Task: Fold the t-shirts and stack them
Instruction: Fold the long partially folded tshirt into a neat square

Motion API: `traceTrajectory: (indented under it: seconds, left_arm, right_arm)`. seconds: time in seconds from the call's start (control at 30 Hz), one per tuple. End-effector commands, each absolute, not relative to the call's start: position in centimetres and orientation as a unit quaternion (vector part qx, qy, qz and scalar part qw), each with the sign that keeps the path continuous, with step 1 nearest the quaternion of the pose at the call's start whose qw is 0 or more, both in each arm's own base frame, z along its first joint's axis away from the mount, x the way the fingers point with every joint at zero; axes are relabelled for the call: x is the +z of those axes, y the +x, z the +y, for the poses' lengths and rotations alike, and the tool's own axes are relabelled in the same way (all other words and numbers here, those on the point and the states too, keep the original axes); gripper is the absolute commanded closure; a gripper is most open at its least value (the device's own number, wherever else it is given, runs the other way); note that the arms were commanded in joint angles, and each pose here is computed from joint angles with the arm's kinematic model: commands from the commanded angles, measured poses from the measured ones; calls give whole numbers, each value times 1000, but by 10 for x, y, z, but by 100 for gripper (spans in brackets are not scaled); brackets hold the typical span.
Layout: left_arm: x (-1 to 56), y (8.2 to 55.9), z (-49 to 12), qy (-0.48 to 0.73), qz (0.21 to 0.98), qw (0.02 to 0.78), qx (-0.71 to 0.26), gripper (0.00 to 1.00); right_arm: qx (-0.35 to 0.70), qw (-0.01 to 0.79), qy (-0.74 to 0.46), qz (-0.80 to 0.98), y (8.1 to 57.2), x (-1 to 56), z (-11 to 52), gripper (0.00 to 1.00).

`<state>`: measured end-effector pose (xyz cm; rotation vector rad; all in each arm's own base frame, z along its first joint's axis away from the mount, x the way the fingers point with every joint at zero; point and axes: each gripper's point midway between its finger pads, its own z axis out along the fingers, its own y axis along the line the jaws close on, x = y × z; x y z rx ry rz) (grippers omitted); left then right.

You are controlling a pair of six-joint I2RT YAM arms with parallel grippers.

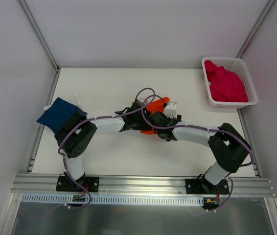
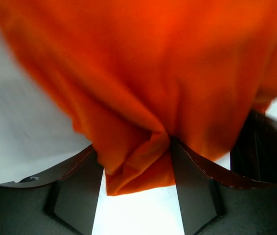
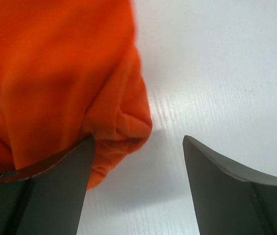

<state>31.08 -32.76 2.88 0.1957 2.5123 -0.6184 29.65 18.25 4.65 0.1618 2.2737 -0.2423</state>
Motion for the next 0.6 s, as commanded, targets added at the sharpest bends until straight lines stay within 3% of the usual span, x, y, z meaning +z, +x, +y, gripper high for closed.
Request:
traceTrajectory:
  seconds: [0.0, 0.33, 0.57]
  left_arm:
    - [33, 267, -341, 39, 937, 251, -242, 44]
    - [53, 264, -326, 64, 934, 298, -189, 43]
    - [63, 273, -309, 53, 935, 319, -145, 43]
  right_arm:
    - [-75, 445, 86, 888, 300, 79, 178, 23]
    - [-57, 475, 76, 875, 273, 132, 148, 21]
    - [37, 487, 46, 871, 305, 150, 166, 18]
